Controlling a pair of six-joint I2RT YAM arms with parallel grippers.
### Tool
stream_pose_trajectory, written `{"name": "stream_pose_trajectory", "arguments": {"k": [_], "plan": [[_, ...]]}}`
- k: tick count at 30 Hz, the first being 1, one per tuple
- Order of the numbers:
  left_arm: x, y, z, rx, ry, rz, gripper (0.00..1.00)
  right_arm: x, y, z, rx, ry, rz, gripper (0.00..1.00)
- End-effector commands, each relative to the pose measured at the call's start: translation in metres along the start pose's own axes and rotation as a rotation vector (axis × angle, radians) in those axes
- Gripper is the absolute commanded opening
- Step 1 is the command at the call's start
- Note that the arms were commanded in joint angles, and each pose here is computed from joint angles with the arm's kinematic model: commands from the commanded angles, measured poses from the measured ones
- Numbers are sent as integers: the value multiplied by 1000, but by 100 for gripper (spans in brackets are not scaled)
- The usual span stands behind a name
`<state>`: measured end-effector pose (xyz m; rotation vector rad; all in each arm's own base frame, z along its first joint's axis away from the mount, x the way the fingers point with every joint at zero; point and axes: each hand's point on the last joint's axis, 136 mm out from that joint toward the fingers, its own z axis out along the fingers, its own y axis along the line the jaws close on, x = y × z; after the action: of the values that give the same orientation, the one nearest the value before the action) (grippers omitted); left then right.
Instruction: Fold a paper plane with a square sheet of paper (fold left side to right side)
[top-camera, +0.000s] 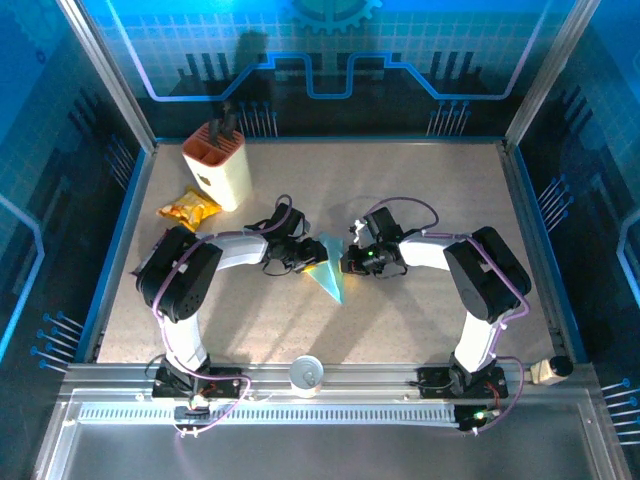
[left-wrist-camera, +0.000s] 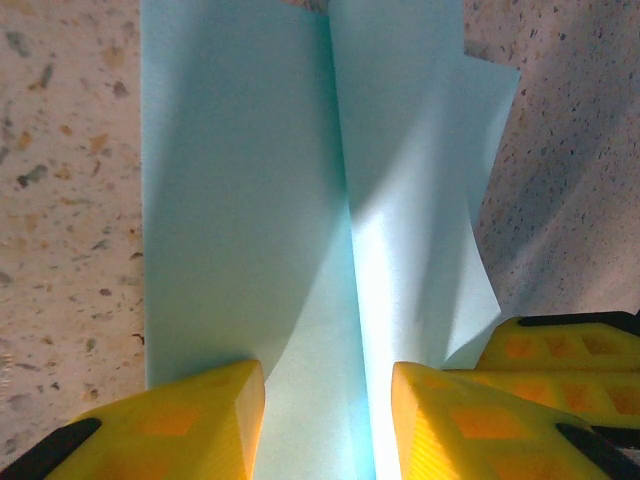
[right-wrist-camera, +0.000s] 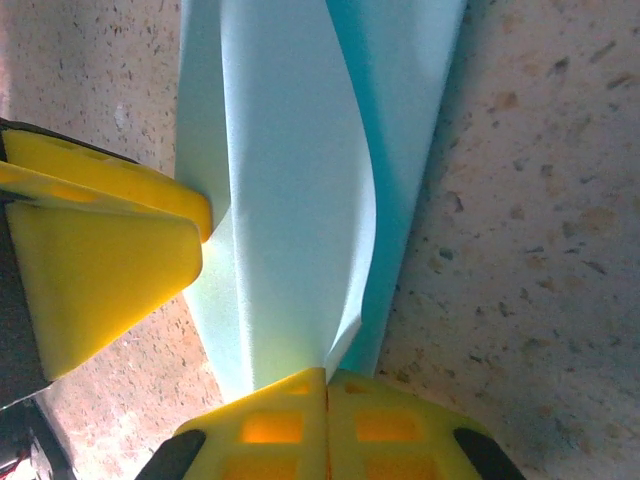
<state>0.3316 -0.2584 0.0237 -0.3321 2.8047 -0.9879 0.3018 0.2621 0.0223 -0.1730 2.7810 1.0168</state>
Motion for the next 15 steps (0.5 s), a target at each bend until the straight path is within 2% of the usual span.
{"name": "stream_pose_trajectory", "arguments": {"k": [1,15], "plan": [[5,10,6,-47,24,6,41,-9,-3,-6,25,-14,-8,8],[6,11,7,-49,27,5,41,-11,-7,0,41,-5,-9,8]]}}
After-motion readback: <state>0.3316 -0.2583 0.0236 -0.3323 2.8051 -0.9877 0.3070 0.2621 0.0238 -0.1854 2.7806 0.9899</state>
